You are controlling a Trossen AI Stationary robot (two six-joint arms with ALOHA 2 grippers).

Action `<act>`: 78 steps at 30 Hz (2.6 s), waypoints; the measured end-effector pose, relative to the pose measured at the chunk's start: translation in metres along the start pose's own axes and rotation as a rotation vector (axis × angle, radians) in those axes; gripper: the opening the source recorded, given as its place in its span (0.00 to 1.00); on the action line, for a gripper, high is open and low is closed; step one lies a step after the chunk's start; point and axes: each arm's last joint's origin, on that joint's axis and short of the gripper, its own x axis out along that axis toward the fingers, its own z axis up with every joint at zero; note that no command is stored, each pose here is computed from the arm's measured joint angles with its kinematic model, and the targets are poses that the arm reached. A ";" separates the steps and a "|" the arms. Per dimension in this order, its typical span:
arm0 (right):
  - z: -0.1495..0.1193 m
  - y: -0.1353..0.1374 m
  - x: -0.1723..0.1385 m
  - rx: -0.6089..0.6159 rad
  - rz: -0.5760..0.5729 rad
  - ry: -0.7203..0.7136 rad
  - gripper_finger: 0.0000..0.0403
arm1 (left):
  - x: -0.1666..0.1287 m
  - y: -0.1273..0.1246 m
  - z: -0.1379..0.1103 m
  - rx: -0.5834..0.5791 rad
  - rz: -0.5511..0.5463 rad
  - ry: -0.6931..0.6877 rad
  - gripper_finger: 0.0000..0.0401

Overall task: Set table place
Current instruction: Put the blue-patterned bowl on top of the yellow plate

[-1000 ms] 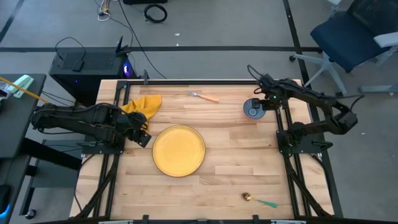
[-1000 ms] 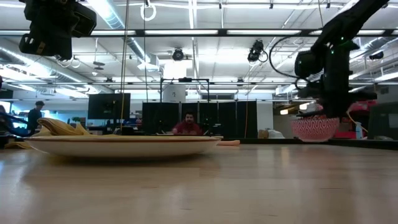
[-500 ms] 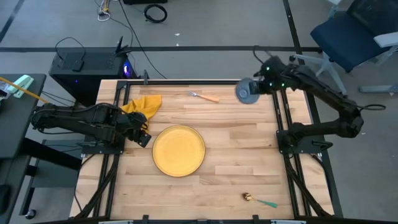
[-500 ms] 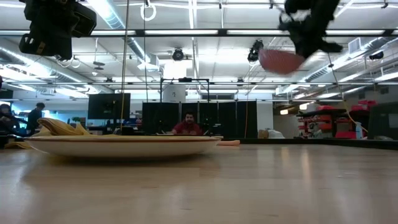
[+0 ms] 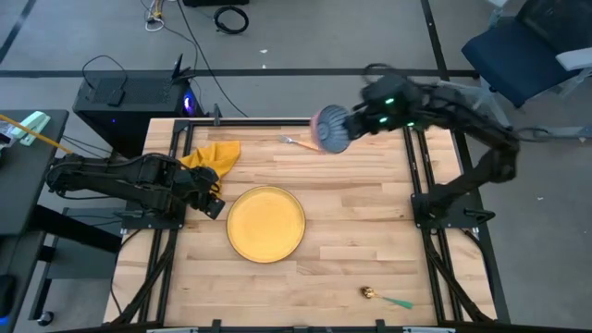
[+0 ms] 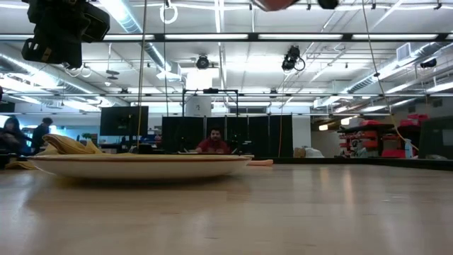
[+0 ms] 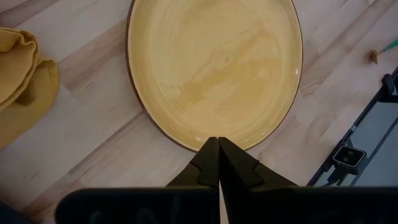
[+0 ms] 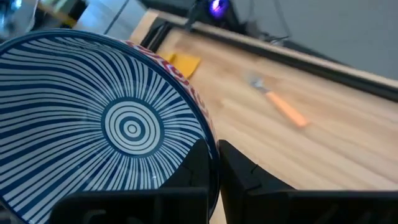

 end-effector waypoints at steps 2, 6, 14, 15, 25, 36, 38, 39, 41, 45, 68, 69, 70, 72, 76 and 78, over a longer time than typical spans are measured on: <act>-0.003 0.019 0.019 -0.052 0.007 0.043 0.03 | 0.000 0.000 0.000 0.000 0.000 0.000 0.02; -0.018 0.049 0.067 -0.158 -0.001 0.175 0.03 | 0.000 0.000 0.000 0.001 0.000 0.000 0.02; -0.067 0.071 0.169 -0.264 -0.054 0.479 0.03 | 0.000 0.000 0.000 0.000 0.000 0.000 0.02; -0.072 0.072 0.179 -0.263 -0.064 0.500 0.03 | 0.000 0.000 0.000 0.000 0.000 0.000 0.02; -0.119 0.077 0.272 -0.202 -0.084 0.590 0.03 | 0.000 0.000 0.000 0.000 -0.001 0.000 0.02; -0.142 0.080 0.304 -0.110 -0.094 0.595 0.03 | 0.000 -0.001 0.001 0.001 -0.014 -0.008 0.02; -0.144 0.082 0.307 -0.091 -0.075 0.588 0.03 | 0.000 -0.002 0.001 0.002 -0.022 -0.012 0.02; -0.146 0.082 0.308 -0.091 -0.083 0.593 0.03 | 0.000 -0.003 0.001 0.002 -0.027 -0.015 0.02; -0.148 0.080 0.311 -0.092 -0.090 0.602 0.03 | 0.000 -0.003 0.002 0.002 -0.031 -0.017 0.02; -0.152 0.079 0.315 -0.100 -0.111 0.595 0.03 | 0.000 -0.003 0.002 0.002 -0.032 -0.018 0.02; -0.151 0.075 0.315 -0.110 -0.142 0.598 0.04 | 0.000 -0.004 0.002 0.002 -0.040 -0.022 0.02; -0.151 0.075 0.315 -0.111 -0.142 0.597 0.04 | 0.000 -0.004 0.002 0.002 -0.040 -0.022 0.02; -0.151 0.075 0.315 -0.111 -0.142 0.597 0.04 | 0.000 -0.004 0.002 0.002 -0.040 -0.022 0.02; -0.151 0.075 0.315 -0.114 -0.141 0.598 0.04 | 0.000 -0.004 0.002 0.002 -0.040 -0.022 0.02; -0.151 0.075 0.315 -0.122 -0.138 0.599 0.04 | 0.000 -0.004 0.002 0.003 -0.040 -0.022 0.02; -0.151 0.075 0.315 -0.122 -0.138 0.599 0.05 | 0.000 -0.004 0.002 0.002 -0.040 -0.022 0.02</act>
